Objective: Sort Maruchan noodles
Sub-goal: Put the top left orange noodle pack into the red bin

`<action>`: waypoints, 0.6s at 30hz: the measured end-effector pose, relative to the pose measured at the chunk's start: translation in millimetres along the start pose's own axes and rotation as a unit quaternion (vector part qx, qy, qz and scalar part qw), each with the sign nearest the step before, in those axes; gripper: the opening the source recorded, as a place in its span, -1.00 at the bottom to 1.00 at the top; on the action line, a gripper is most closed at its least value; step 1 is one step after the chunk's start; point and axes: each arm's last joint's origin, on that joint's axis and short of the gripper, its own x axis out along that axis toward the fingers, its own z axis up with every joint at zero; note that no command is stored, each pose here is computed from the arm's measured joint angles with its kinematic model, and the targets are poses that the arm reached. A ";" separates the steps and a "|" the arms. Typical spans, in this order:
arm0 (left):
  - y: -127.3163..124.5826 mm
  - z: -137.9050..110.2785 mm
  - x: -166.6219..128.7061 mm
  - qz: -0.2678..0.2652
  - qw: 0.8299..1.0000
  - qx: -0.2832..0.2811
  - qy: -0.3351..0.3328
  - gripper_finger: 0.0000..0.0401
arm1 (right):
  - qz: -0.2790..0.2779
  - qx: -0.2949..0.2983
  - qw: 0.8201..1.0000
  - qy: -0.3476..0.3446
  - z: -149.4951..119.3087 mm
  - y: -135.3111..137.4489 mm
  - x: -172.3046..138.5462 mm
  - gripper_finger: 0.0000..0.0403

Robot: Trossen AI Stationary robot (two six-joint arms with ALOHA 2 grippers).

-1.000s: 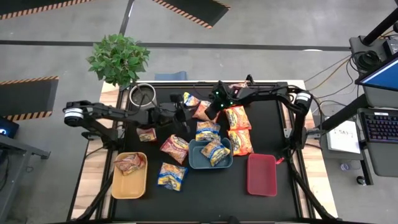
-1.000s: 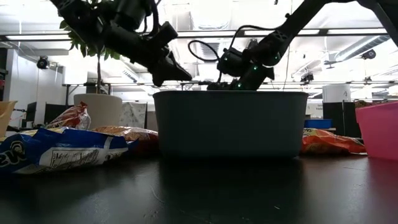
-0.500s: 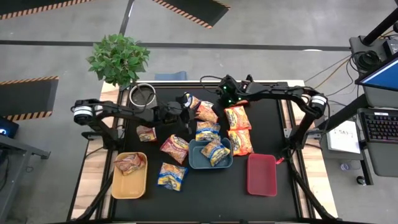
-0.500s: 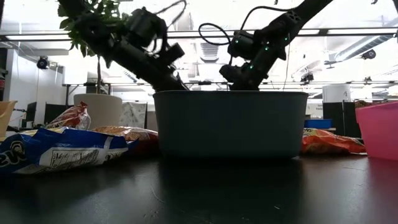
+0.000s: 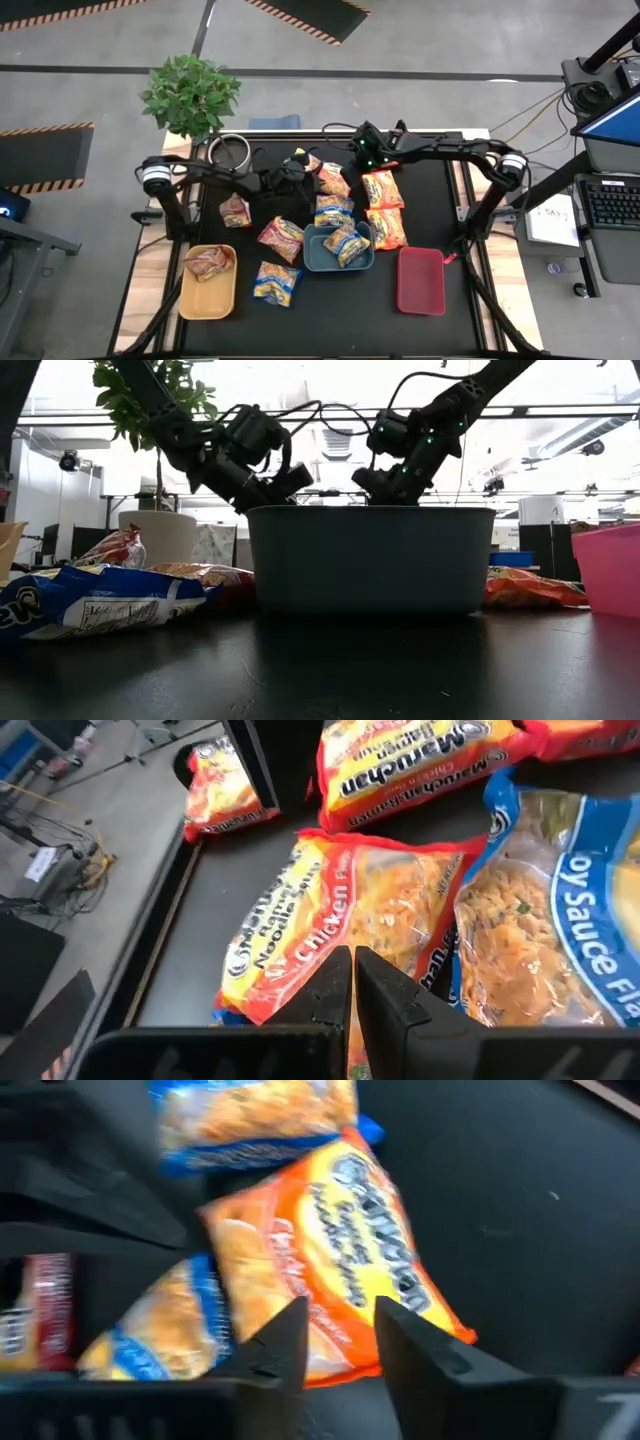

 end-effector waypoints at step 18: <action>0.0 -23.5 17.3 -0.003 0.999 -0.017 0.041 -1.00 | -0.040 0.071 0.997 -0.002 -23.1 -24.8 15.7 0.33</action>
